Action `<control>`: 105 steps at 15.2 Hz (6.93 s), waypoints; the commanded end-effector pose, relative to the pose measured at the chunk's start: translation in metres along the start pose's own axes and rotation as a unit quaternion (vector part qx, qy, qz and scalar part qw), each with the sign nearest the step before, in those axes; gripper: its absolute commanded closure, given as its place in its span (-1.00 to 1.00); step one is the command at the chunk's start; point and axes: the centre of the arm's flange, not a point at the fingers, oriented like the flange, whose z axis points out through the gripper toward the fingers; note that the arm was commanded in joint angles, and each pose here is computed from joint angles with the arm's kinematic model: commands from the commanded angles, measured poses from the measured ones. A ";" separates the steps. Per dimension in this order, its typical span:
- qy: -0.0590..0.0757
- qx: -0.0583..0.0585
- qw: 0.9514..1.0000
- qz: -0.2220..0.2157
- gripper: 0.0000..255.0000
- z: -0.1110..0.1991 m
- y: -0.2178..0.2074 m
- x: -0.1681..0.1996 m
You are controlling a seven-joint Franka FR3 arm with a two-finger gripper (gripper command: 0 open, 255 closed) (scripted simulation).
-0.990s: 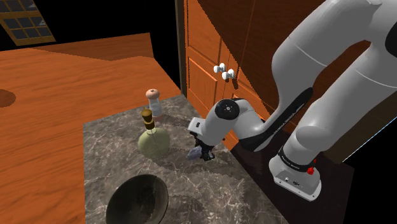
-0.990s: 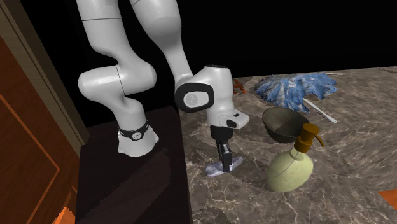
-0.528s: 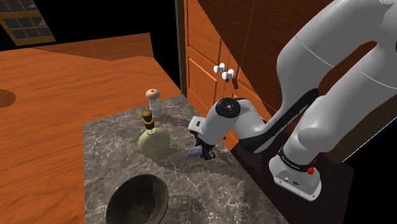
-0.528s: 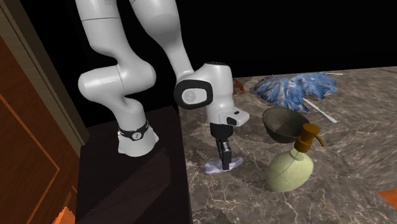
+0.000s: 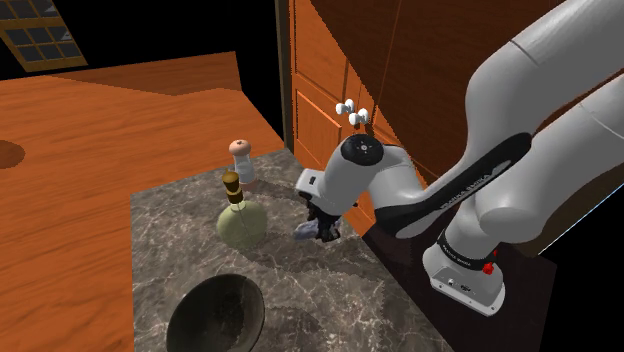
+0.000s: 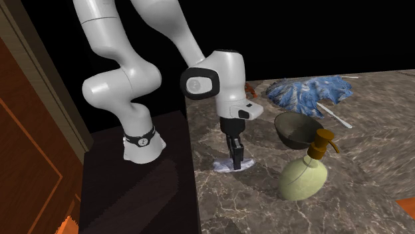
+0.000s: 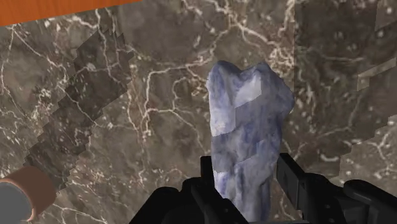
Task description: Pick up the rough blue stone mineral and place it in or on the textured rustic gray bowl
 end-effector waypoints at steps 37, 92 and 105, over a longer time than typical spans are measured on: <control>-0.024 0.218 0.896 -0.385 -1.00 0.073 0.021 0.081; -0.024 0.218 0.896 -0.385 1.00 -0.097 0.018 0.216; -0.024 0.218 0.896 -0.385 1.00 -0.087 -0.039 0.330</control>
